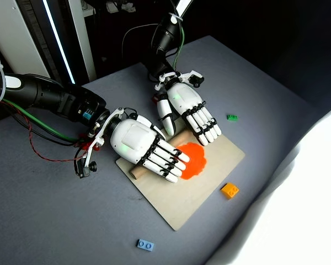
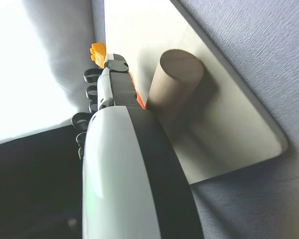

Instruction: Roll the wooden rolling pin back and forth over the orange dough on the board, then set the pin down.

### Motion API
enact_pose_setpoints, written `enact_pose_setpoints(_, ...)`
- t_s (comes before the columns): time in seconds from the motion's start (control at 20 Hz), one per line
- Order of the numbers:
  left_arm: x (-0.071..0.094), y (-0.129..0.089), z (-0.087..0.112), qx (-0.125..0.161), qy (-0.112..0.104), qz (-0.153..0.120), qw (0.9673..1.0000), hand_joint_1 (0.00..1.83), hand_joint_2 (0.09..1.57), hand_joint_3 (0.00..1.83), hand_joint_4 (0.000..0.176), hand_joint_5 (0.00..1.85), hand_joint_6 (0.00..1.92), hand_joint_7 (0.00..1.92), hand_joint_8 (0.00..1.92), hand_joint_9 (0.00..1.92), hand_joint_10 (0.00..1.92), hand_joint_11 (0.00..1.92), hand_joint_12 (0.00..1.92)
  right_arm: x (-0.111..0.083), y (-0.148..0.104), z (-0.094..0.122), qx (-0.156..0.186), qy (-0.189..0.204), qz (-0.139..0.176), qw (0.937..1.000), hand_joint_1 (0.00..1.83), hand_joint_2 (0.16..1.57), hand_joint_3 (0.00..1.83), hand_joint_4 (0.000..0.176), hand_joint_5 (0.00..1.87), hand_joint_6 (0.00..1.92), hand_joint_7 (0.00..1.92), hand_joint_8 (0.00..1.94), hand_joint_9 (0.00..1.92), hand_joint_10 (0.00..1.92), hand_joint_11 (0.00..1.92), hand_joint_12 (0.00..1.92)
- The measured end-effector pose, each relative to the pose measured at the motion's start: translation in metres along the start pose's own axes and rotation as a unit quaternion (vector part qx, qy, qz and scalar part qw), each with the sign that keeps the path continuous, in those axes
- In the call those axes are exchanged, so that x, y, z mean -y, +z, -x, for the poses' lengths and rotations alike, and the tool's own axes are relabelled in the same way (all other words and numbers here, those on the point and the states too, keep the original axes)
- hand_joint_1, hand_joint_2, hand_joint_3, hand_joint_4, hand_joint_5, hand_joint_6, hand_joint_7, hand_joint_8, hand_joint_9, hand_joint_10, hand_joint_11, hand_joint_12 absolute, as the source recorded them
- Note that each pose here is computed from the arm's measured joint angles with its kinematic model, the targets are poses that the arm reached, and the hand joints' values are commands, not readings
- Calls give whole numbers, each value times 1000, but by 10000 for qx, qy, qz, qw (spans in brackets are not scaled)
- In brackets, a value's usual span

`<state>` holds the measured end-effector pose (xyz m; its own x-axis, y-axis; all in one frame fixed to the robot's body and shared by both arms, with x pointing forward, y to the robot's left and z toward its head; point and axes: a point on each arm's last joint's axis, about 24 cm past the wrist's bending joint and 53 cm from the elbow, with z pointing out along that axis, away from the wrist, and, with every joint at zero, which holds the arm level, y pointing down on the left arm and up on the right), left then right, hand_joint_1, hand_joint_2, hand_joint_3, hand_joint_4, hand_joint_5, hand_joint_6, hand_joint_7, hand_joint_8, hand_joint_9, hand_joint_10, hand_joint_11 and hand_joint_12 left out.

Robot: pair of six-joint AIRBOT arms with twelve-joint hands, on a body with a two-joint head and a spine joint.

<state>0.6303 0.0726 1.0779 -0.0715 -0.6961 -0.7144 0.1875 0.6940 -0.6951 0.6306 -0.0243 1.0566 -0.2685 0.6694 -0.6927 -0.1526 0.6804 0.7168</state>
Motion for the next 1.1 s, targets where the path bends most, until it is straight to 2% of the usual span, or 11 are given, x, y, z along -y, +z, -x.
enact_pose_setpoints(0.7,0,15,-2,4,-18,-17,10000,0,1489,2,0,0,0,0,0,0,0,0,0,4,9,9,123,-7,-60,9999,0,1571,127,0,35,7,42,8,2,0,0,0)
enact_pose_setpoints(1.1,0,23,4,80,11,-50,10000,0,1482,0,0,0,0,0,0,0,0,0,0,4,10,8,107,29,-56,9999,0,1571,80,0,56,8,65,6,28,8,9,5)
